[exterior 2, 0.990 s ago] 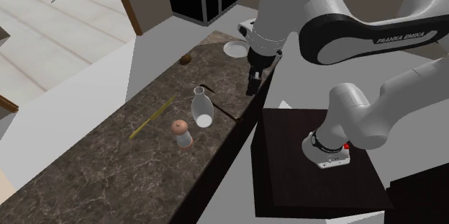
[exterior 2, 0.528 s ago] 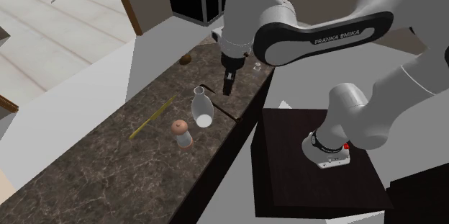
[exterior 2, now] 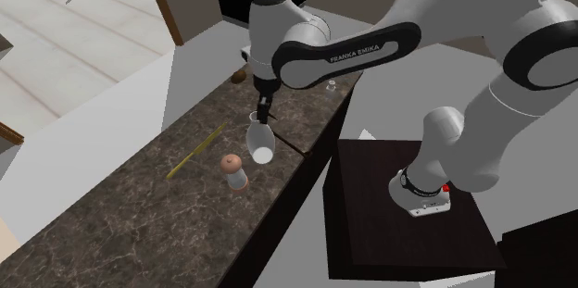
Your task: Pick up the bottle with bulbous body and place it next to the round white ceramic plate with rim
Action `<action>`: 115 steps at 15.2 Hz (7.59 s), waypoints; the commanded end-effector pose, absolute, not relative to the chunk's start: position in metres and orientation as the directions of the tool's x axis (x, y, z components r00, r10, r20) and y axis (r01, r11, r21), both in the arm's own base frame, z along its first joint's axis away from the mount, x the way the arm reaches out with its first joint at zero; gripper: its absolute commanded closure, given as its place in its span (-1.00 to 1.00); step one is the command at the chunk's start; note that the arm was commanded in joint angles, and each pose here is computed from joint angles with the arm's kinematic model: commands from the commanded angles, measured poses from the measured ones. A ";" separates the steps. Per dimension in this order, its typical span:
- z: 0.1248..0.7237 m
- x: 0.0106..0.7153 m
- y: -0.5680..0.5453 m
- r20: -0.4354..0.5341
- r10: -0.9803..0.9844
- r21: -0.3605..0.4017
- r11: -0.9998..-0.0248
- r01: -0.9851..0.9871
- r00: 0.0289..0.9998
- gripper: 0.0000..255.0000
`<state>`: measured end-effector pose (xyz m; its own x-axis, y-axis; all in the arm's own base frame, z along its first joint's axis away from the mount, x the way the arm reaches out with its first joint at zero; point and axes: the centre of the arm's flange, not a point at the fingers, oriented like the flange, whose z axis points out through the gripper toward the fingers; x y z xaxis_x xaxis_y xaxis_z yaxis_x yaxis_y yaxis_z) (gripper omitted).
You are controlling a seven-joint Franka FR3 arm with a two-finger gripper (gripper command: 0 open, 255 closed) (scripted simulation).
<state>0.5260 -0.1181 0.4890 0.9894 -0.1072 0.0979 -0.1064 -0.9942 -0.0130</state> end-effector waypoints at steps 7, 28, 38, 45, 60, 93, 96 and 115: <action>0.447 0.569 -0.132 0.093 -0.095 -0.029 -0.995 -0.093 0.991 -1.00; 0.428 0.571 -0.132 0.093 -0.095 -0.029 -0.995 -0.093 0.991 1.00; 0.481 0.571 -0.132 0.093 -0.095 -0.029 -0.995 -0.093 0.991 1.00; 0.518 0.571 -0.132 0.093 -0.095 -0.029 -0.995 -0.093 0.991 1.00; 0.597 0.571 -0.132 0.093 -0.095 -0.029 -0.995 -0.093 0.991 1.00; 0.752 0.549 -0.165 0.093 -0.095 -0.029 -0.995 -0.093 0.991 1.00; 0.753 0.528 -0.198 0.093 -0.095 -0.029 -0.995 -0.093 0.991 1.00; 0.754 0.391 -0.408 0.093 -0.095 -0.029 -0.995 -0.093 0.991 1.00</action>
